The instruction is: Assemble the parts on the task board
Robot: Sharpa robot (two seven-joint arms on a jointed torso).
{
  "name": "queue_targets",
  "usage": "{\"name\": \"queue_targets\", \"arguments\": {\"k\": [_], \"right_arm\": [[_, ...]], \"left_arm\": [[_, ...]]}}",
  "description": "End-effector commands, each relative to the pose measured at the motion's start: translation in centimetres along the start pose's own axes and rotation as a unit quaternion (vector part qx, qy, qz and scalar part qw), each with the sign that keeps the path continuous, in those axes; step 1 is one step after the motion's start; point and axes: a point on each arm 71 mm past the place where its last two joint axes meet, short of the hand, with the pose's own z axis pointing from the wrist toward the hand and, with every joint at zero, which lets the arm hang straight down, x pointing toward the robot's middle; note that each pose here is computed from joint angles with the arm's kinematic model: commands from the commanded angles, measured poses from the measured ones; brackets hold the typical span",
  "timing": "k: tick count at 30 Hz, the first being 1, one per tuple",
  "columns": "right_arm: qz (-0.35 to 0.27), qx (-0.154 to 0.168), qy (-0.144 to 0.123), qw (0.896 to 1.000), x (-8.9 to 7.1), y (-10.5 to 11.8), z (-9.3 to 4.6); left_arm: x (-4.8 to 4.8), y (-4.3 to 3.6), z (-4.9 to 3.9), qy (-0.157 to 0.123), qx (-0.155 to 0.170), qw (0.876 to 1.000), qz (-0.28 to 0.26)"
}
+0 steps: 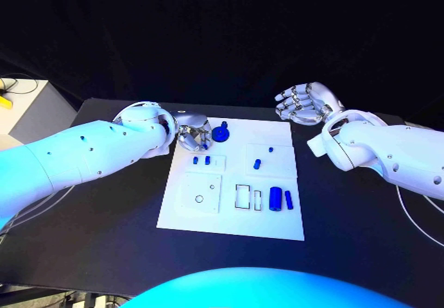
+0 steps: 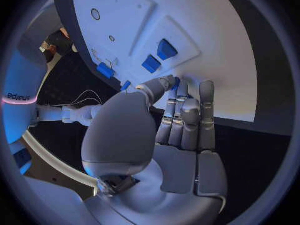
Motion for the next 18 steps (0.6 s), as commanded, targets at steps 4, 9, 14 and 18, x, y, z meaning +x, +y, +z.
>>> {"name": "queue_targets", "arguments": {"k": [4,9,14,18], "right_arm": [[0.000,-0.007,0.007,1.000,0.14,0.11,-0.01],[0.000,-0.008,0.007,1.000,0.14,0.13,-0.04],[0.000,-0.009,0.007,1.000,0.15,0.13,-0.05],[0.000,-0.009,0.007,1.000,0.17,0.13,-0.07]], "left_arm": [[0.70,-0.13,0.16,0.023,0.000,1.000,-0.002],[0.75,0.04,0.10,0.021,-0.006,1.000,0.001],[0.69,0.12,0.05,0.015,-0.008,1.000,0.002],[0.67,0.14,0.04,0.012,-0.009,1.000,0.004]]}}
